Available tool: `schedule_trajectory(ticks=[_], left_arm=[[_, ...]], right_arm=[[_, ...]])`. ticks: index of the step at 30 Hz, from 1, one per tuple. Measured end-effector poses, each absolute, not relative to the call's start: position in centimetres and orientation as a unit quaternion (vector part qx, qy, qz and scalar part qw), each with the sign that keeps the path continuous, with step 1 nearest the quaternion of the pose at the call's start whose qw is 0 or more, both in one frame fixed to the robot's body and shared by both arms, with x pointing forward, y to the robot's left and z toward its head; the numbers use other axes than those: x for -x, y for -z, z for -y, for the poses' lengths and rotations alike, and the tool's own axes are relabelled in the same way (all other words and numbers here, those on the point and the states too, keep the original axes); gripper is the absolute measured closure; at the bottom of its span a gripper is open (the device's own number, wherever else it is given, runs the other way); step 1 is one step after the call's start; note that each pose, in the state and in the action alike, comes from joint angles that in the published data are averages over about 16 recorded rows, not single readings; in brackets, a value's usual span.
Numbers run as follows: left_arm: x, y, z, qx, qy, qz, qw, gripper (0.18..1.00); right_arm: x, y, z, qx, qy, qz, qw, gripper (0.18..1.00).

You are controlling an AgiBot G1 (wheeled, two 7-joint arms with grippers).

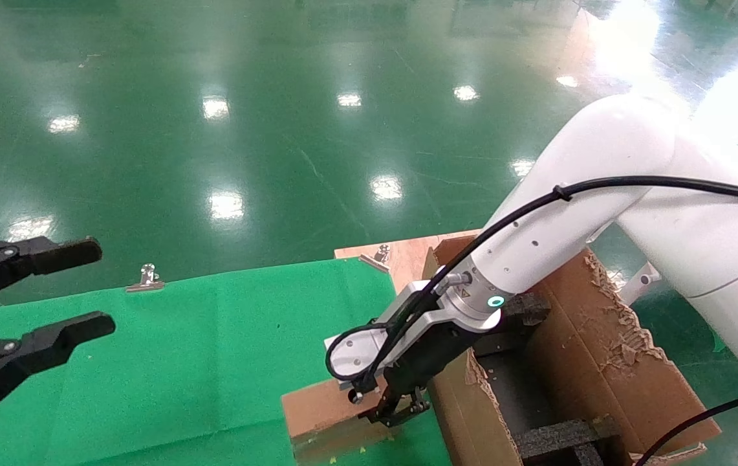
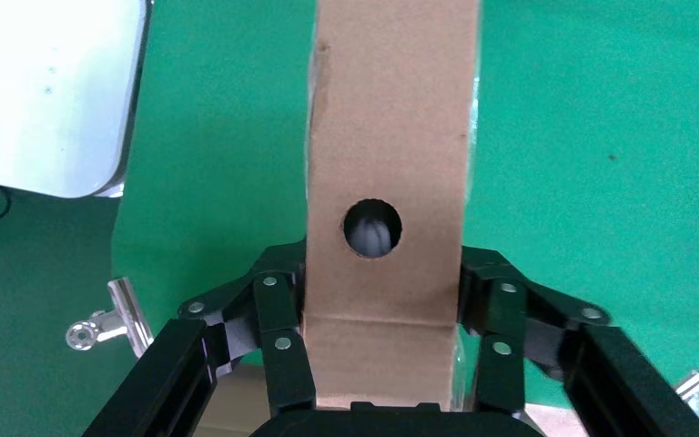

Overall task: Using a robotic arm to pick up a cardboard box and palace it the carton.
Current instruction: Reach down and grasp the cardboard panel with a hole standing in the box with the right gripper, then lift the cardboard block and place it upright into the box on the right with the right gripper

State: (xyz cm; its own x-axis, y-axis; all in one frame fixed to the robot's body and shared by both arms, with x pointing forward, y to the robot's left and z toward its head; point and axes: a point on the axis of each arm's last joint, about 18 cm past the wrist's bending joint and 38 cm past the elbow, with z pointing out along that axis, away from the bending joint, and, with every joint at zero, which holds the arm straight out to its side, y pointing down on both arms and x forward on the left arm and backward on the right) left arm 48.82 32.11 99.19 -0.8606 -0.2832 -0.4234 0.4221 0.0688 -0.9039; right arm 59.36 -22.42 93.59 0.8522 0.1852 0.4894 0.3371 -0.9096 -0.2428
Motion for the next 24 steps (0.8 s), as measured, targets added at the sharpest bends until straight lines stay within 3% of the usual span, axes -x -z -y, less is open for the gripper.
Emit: schedule_trajectory(ticks=[8, 12, 24], left_arm=[[-48.8, -99.2, -32.1, -0.051, 0.680, -0.684, 0.259, 0.485], [-48.8, -99.2, -32.1, -0.051, 0.680, -0.684, 0.259, 0.394], [-48.8, -99.2, -32.1, -0.051, 0.680, -0.684, 0.259, 0.232]], right_arm=[[-59.4, -94.9, 22.7, 0.946, 0.242, 0.137, 0.164, 0.798], [-59.6, -97.1, 23.2, 0.942, 0.258, 0.139, 0.163, 0.831], [-58.6, -107.7, 25.5, 0.918, 0.329, 0.147, 0.163, 0.871]])
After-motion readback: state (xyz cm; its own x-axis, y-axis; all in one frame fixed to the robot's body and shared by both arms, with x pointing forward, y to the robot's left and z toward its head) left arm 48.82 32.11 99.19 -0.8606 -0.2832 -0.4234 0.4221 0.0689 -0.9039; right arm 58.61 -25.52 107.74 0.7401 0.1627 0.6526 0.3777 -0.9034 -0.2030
